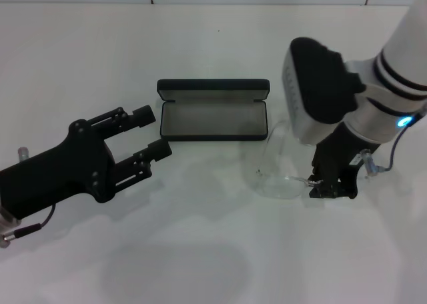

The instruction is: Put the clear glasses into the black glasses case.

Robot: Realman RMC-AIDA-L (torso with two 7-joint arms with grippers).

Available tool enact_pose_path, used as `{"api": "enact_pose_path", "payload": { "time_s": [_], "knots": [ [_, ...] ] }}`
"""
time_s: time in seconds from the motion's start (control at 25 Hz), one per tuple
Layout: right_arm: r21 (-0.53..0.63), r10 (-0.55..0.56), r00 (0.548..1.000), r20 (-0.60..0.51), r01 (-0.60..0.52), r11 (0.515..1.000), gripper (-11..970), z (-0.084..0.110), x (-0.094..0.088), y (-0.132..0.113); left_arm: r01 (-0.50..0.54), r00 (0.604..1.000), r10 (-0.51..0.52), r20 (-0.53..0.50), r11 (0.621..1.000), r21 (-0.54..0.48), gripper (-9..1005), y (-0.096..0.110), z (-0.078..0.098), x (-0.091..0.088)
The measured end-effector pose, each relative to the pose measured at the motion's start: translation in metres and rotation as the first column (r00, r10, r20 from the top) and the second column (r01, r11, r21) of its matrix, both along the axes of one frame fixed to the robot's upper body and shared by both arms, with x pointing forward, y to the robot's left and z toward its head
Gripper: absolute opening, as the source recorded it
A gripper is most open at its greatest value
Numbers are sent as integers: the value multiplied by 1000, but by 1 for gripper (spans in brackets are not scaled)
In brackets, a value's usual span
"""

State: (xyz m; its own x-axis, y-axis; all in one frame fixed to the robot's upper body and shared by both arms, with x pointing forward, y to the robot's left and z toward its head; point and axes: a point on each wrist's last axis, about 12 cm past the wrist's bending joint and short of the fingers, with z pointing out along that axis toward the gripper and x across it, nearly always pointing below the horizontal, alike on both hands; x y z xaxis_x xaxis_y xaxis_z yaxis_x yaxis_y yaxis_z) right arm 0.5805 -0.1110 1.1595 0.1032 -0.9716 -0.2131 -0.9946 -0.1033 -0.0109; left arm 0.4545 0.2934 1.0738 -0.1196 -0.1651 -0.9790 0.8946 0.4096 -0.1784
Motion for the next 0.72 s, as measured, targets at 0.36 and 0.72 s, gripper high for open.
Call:
{"api": "enact_pose_path", "payload": {
  "time_s": [0.36,0.72],
  "knots": [
    [197,-68,997,36,59,979,122,40,-20,-32,11,1000,-11,7,1000,-4,594,0,4,5],
    [734,-1,985,172,-127,667,123,20,-47,-72,50,992,-37,118,992,-113,578,-14,44,39]
  ]
}}
